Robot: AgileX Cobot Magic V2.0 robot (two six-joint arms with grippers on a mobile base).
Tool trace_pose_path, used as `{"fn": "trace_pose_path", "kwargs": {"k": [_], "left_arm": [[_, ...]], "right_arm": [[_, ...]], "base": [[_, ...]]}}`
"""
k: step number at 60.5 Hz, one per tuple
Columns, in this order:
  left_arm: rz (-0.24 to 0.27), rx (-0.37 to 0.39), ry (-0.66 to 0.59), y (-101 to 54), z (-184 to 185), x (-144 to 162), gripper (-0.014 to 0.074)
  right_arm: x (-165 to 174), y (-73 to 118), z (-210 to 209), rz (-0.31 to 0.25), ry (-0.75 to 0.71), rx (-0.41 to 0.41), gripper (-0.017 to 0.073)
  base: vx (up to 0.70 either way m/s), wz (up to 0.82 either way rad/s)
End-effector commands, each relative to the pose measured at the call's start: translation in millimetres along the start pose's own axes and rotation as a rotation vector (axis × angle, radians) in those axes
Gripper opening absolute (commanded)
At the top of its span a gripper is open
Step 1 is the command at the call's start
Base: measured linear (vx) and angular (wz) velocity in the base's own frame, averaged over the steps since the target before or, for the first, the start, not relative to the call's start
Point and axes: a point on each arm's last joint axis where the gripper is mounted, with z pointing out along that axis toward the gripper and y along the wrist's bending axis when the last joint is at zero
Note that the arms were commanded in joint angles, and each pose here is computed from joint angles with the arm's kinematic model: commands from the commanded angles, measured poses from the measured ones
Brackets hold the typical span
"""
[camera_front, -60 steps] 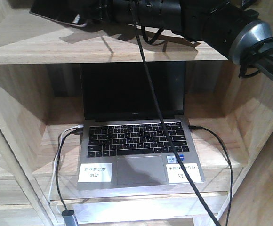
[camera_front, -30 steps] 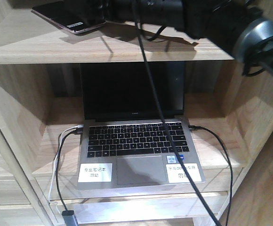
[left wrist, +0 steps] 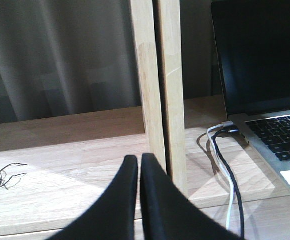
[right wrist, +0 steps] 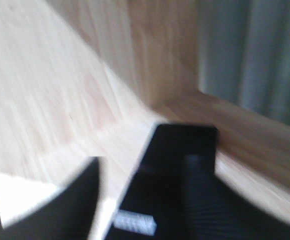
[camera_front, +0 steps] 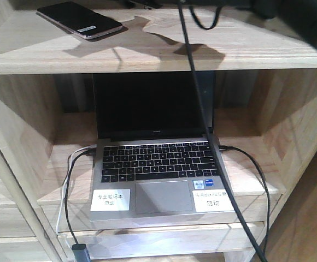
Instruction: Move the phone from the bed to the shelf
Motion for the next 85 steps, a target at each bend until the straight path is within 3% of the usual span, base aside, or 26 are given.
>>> {"fn": "trace_pose_path", "kwargs": {"k": [1,8,13,20,30,60,85], "left_arm": [[-0.014,-0.007,-0.106,1.5,-2.9,-14.4,0.0001],[-0.014,-0.007,-0.106,1.5,-2.9,-14.4,0.0001],[-0.014,-0.007,-0.106,1.5,-2.9,-14.4,0.0001],[-0.014,-0.007,-0.106,1.5,-2.9,-14.4,0.0001],[-0.014,-0.007,-0.106,1.5,-2.9,-14.4,0.0001],[-0.014,-0.007,-0.106,1.5,-2.9,-14.4,0.0001],[-0.014,-0.007,-0.106,1.5,-2.9,-14.4,0.0001]], "right_arm": [[-36.0,15.1,-33.4,-0.028,-0.1,0.028,0.0111],[-36.4,19.1,-44.1,-0.024,-0.115,0.057,-0.0017],[-30.2,23.8,-57.6,-0.01,-0.136,0.094,-0.0012],[-12.9,32.5,-82.8,-0.059,-0.158,0.168,-0.0009],[15.8,46.9,-119.3,-0.061,-0.174,0.251,-0.0009],[109.1,101.2,-226.0,-0.053,-0.194,0.366,-0.0009],[190.7,124.8,-273.1,-0.052,-0.23,0.418,-0.0009]], "base": [[0.0,0.0],[0.0,0.0],[0.0,0.0],[0.0,0.0],[0.0,0.0],[0.0,0.0],[0.0,0.0]]}}
